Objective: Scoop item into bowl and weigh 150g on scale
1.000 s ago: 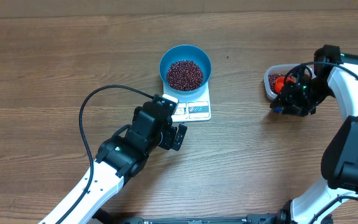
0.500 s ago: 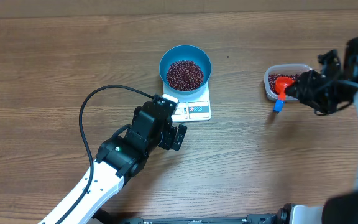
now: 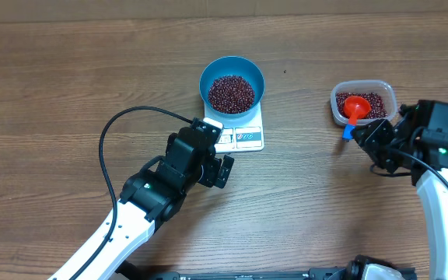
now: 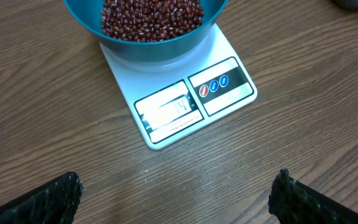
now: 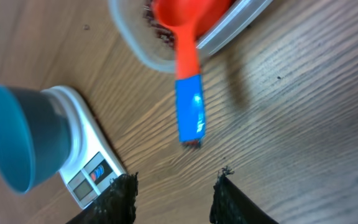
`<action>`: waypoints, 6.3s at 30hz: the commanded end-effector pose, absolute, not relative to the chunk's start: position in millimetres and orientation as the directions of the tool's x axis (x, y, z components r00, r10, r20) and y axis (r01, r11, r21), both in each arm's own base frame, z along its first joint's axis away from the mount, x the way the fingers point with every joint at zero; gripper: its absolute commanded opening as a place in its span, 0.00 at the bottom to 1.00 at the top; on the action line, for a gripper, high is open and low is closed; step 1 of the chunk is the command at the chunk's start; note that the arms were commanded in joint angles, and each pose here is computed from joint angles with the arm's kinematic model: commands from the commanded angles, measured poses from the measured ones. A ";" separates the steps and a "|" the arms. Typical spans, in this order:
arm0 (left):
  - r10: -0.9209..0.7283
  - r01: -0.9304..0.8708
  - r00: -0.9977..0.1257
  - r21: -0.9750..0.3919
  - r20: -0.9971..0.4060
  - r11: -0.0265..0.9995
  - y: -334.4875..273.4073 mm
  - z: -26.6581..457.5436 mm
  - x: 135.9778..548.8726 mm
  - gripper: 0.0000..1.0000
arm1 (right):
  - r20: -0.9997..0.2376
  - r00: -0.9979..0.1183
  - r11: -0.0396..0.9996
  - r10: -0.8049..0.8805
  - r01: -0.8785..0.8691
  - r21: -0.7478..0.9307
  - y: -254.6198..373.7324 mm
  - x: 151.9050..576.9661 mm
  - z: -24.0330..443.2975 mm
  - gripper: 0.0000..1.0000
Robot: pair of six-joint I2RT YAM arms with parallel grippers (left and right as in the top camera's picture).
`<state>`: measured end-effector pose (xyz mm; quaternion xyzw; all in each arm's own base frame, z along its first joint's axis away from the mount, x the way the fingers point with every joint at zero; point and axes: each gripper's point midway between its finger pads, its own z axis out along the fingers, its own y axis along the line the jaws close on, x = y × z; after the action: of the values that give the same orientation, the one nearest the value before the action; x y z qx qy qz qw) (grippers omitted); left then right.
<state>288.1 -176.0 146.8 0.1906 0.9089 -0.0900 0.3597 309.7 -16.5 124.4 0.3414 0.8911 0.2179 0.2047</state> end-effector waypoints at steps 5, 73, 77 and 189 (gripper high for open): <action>0.288 0.406 -0.665 -0.009 -0.689 0.914 -173.1 147.3 291.3 1.00 | -0.134 -0.662 0.623 0.737 0.590 0.514 -21.4 324.9 82.2 0.53; 0.288 0.406 -0.664 -0.009 -0.690 0.914 -173.1 147.5 291.3 1.00 | 0.065 -0.995 0.983 0.073 0.082 0.164 -69.2 355.9 133.0 0.04; 0.288 0.406 -0.665 -0.009 -0.689 0.914 -173.1 147.3 291.3 0.99 | 0.059 -0.997 0.998 0.056 0.058 0.028 -93.2 359.3 127.3 0.04; 0.288 0.406 -0.665 -0.009 -0.689 0.914 -173.1 147.3 291.3 1.00 | -0.084 -0.982 0.652 -0.171 -0.177 0.738 -0.4 363.0 114.1 0.04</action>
<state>288.1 -176.0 146.2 0.1909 0.9092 -0.0896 0.3589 350.4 -8.2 104.3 -0.0864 0.9282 0.3596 -0.0411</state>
